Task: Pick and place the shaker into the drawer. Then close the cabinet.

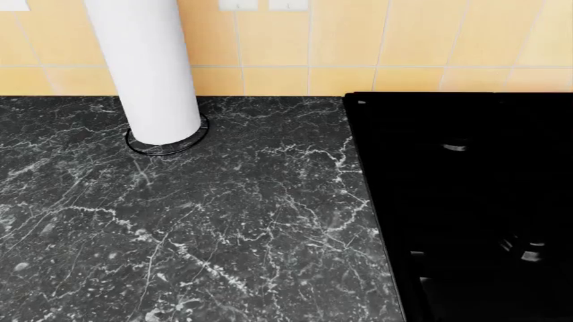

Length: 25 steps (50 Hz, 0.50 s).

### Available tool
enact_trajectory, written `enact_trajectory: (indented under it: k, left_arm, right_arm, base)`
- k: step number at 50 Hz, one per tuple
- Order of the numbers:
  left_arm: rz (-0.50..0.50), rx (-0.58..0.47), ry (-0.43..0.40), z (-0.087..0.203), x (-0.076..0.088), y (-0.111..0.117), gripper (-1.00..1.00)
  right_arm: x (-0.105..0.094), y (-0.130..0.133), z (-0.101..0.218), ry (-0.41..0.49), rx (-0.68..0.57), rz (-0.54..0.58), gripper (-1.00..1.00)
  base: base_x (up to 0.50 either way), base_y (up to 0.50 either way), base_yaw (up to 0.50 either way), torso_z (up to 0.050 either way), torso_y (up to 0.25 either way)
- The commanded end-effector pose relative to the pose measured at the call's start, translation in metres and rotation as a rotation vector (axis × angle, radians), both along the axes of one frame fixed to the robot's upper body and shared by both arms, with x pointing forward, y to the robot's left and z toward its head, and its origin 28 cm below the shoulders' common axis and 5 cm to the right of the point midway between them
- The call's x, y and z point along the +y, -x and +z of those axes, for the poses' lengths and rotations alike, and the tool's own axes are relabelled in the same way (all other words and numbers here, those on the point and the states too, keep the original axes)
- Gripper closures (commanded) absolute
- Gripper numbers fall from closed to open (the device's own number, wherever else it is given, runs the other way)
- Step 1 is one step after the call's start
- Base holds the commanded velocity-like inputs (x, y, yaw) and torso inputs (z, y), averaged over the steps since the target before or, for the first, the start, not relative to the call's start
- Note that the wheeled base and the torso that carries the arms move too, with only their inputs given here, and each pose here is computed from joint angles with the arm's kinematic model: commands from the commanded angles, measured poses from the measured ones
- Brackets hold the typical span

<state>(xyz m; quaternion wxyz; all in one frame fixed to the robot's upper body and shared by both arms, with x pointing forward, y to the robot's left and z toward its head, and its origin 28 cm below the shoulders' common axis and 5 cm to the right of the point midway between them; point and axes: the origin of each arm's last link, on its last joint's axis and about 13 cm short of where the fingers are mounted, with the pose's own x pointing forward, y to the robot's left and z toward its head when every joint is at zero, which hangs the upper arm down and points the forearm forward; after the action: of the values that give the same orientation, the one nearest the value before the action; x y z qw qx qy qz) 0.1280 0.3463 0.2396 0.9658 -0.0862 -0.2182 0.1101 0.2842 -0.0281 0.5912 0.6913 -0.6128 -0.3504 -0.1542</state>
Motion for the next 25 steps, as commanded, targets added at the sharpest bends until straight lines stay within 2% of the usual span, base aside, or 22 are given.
enact_trajectory:
  k: [1,16,25]
  left_arm:
    - [0.031,0.101,0.041,-0.0296,0.0001,0.0174,-1.0]
    - [0.076,0.136,0.05,-0.0376,0.0069,0.0251,-1.0]
    - [0.068,0.124,0.038,-0.0313,0.0038,0.0214,-1.0]
  right_arm:
    - [-0.054,-0.0613,-0.0529,-0.288,0.59,-0.026,-1.0]
    - [-0.0552,-0.0626,-0.0546,-0.296,0.592,-0.031,-1.0]
    - [-0.0552,-0.0626,-0.0546,-0.296,0.592,-0.031,-1.0]
  base:
    - [0.0,0.0,0.0,0.0,0.0]
    - [0.01,0.0,0.0,0.0,0.0]
    - [0.01,0.0,0.0,0.0,0.0]
